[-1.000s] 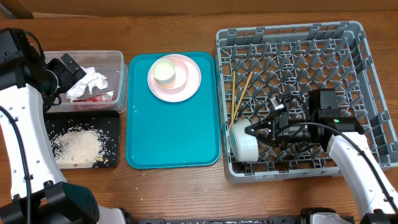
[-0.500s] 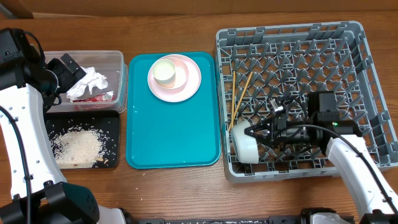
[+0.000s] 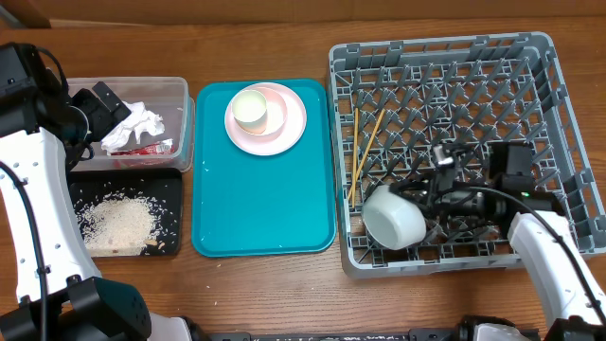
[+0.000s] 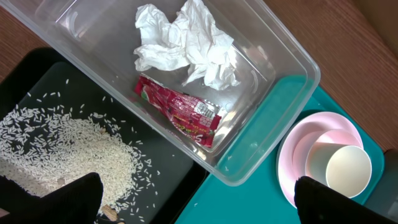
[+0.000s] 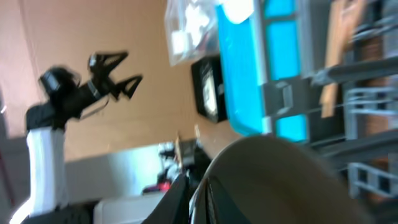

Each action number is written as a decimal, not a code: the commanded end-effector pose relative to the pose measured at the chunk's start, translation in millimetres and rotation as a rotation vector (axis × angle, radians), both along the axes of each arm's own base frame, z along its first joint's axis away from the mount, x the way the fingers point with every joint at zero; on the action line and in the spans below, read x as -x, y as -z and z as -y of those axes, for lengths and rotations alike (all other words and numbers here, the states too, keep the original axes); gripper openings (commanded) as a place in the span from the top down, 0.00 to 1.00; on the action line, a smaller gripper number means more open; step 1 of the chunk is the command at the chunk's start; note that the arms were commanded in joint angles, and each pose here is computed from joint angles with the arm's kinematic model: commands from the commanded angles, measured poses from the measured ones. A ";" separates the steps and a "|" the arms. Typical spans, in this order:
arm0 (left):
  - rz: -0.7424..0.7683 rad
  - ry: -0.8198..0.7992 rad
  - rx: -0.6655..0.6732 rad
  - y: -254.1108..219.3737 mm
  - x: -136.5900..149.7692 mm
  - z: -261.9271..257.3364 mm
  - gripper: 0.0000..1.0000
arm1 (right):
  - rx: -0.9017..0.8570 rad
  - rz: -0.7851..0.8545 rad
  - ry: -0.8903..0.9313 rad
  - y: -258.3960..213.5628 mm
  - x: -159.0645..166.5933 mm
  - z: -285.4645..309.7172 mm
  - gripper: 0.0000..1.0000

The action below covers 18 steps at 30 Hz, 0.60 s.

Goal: Sort waste into correct bins and load items into the dishwasher

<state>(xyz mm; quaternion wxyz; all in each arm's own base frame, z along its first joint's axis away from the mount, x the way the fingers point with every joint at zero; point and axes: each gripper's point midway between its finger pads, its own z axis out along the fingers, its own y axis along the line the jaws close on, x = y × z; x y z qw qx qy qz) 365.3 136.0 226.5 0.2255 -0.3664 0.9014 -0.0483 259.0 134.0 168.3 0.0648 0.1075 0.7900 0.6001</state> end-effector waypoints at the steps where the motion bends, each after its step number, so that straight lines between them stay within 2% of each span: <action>1: 0.012 -0.015 0.008 -3.4 -2.8 0.3 0.00 | 0.126 -0.048 0.090 29.4 -6.3 19.3 0.88; 4: 0.012 -0.016 0.008 -3.4 -2.8 0.3 0.00 | 0.196 -0.063 0.137 40.6 -11.0 31.0 0.86; 7: 0.012 -0.015 0.008 -3.4 -2.8 0.3 0.00 | 0.279 -0.077 0.173 52.9 -14.2 40.5 0.72; 18: 0.012 -0.015 0.008 -3.4 -2.8 0.3 0.00 | 0.388 -0.077 0.218 65.8 -20.3 54.4 0.57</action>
